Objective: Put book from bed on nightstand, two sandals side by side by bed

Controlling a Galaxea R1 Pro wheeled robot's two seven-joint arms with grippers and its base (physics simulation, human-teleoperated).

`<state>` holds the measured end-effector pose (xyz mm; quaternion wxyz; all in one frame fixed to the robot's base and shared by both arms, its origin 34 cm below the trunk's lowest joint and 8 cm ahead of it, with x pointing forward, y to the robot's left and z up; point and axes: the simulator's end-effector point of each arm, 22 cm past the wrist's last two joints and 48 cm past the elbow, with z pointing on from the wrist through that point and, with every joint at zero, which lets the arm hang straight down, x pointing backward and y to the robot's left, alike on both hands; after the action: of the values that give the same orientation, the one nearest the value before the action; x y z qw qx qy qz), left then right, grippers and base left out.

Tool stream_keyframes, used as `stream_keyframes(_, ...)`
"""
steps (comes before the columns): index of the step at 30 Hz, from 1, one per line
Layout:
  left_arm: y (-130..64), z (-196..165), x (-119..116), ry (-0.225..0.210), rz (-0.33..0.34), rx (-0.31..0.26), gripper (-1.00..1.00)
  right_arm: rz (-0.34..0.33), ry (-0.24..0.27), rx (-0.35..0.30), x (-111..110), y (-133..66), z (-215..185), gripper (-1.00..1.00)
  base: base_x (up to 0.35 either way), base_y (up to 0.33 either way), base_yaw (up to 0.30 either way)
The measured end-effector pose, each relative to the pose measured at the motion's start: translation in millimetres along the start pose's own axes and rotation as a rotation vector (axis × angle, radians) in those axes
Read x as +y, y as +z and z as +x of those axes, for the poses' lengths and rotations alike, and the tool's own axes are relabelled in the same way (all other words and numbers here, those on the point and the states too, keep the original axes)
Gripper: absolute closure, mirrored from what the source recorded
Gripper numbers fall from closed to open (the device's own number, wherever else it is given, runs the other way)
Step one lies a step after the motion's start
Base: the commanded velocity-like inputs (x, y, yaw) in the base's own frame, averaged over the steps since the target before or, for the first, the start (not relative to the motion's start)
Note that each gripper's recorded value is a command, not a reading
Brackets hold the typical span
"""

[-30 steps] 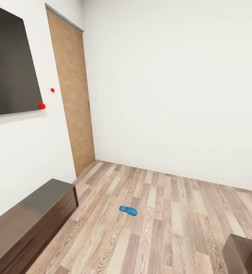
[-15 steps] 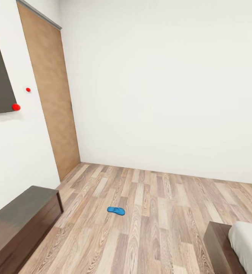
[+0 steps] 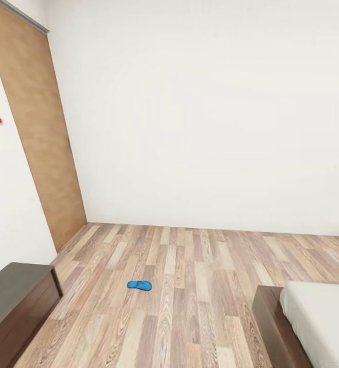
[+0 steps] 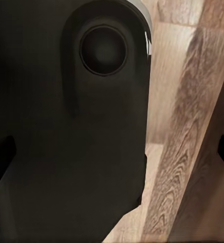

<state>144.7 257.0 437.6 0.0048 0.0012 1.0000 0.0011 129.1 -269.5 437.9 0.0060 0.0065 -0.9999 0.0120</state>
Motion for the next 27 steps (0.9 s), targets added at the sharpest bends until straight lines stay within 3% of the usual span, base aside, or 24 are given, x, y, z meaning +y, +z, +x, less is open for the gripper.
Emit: stream_keyframes(27,0.0,-3.7,0.0,0.002,0.000,-0.016,-1.00,0.000,0.001,0.000,0.2,0.0,0.0,-1.00,0.000,0.000,-0.243)
